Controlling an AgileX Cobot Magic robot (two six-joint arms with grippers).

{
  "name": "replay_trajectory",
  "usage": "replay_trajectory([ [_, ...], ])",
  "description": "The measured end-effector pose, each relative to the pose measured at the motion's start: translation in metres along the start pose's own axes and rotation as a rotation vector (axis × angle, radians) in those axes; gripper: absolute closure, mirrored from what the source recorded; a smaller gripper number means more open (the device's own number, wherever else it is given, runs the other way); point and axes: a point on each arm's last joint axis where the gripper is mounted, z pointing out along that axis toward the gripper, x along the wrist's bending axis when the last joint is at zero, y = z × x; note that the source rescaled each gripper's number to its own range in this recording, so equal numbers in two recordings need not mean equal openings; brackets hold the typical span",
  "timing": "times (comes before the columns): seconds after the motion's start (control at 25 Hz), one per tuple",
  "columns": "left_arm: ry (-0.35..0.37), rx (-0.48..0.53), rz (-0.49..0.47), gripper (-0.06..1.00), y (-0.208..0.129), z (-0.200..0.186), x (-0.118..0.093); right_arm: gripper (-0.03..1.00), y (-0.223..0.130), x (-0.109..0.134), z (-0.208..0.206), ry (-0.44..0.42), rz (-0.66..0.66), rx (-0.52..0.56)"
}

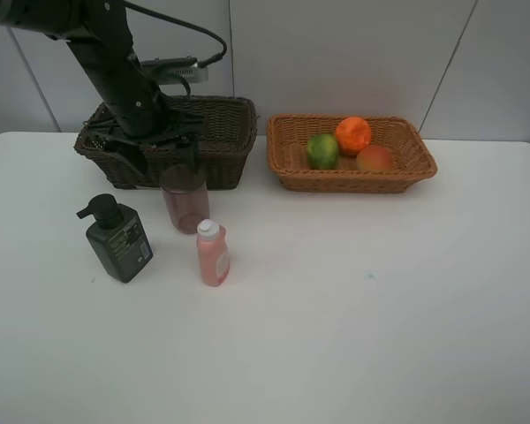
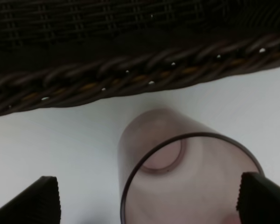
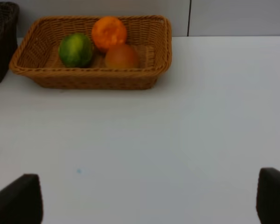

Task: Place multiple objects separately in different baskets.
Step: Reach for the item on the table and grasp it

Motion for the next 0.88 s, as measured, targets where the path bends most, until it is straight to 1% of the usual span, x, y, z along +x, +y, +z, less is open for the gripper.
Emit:
replay_trajectory([
  [0.2, 0.013, -0.014, -0.037, -0.03, 0.001, 0.0, 0.001, -0.01, 0.0, 0.0, 0.0, 0.0, 0.0, 0.0],
  [0.52, 0.041, -0.019, -0.029, -0.03, 0.002, 0.0, 0.004, -0.01, 0.0, 0.0, 0.0, 0.0, 0.0, 0.0],
  [0.88, 0.05, 0.011, -0.031, -0.03, -0.014, 0.015, 0.009, -0.01, 0.0, 0.0, 0.0, 0.0, 0.0, 0.0],
])
